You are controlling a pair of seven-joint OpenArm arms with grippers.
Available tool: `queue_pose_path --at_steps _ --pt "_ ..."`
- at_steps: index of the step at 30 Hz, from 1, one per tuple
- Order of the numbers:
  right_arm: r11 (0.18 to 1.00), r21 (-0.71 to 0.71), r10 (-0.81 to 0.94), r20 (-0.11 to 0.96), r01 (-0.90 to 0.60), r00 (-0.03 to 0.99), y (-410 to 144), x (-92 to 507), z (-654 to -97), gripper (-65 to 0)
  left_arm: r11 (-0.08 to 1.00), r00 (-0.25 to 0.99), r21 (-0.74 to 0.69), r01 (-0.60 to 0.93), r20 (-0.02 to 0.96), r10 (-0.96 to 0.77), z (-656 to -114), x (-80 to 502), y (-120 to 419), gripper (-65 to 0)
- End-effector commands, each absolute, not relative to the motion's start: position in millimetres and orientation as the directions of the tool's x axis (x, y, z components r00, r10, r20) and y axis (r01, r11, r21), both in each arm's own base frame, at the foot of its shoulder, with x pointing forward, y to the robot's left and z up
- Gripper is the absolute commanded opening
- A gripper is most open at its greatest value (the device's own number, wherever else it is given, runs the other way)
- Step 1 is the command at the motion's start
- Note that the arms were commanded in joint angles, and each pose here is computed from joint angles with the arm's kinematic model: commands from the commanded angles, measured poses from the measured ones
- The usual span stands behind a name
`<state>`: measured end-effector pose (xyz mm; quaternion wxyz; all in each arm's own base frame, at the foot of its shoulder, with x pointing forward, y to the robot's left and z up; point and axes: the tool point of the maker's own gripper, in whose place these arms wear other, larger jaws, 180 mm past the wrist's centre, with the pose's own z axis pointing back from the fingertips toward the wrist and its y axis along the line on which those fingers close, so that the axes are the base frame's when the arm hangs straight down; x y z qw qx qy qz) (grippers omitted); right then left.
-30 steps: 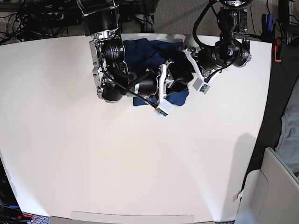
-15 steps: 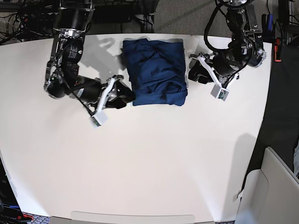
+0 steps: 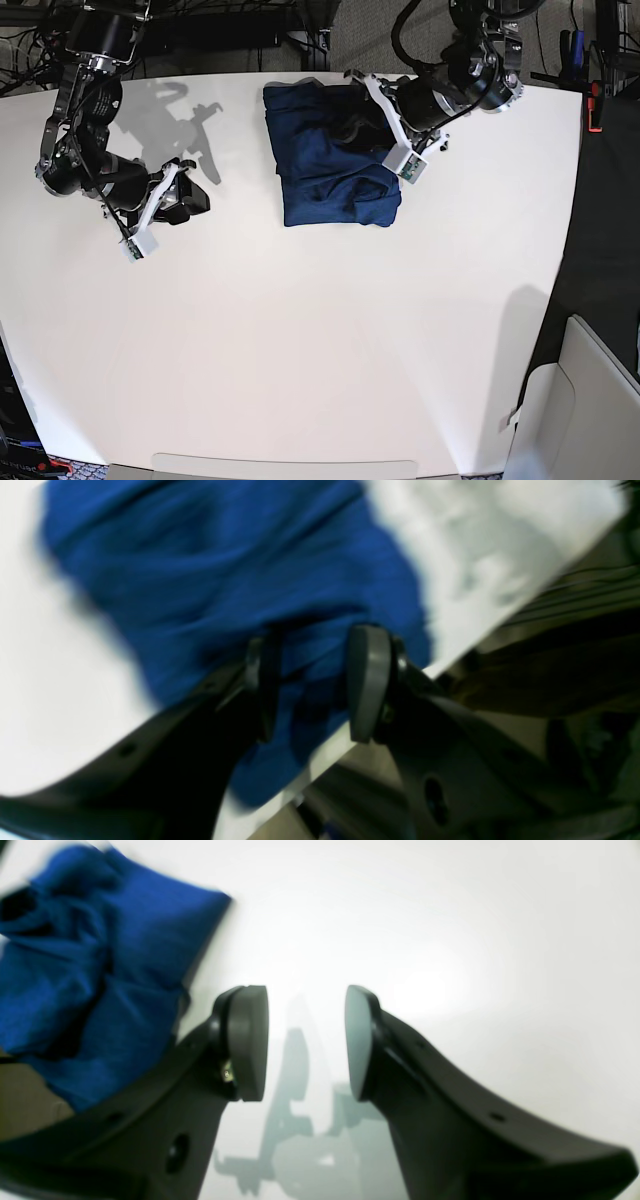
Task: Fold the T-shirt properly
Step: 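Release the shirt and pull both grippers back from the folded bundle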
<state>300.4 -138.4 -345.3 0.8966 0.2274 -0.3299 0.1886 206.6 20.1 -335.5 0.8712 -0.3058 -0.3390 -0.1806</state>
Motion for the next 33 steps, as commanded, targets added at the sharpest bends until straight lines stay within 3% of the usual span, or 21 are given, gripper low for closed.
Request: queue_pose_path --at_steps 1,6,17,23,33 --pt "0.805 0.28 0.187 0.718 -0.523 0.671 -128.5 306.0 -332.2 -39.6 0.744 0.671 -0.403 0.533 0.736 -0.082 -323.5 213.5 20.1 -45.1" --pt "0.757 0.247 0.278 0.716 -0.605 0.64 -101.1 297.6 -331.6 -39.6 0.778 0.711 -0.448 0.44 0.703 0.003 -325.3 218.9 21.9 -45.1" --pt "0.716 0.202 0.385 0.684 -0.668 0.62 -62.8 292.6 -346.6 -39.6 0.775 0.708 -0.451 0.442 0.706 0.006 -323.4 219.0 19.8 -45.3" --pt "0.718 0.198 0.369 0.704 -0.667 0.606 -61.5 297.5 -342.8 -39.6 0.779 0.708 -0.449 0.438 0.707 0.009 -323.7 220.2 21.8 -63.3" --pt "0.724 0.227 0.351 0.692 -0.652 0.631 -62.8 297.2 -352.7 -39.6 0.834 0.723 -0.423 0.355 0.69 0.042 -332.3 219.9 55.8 -64.4"
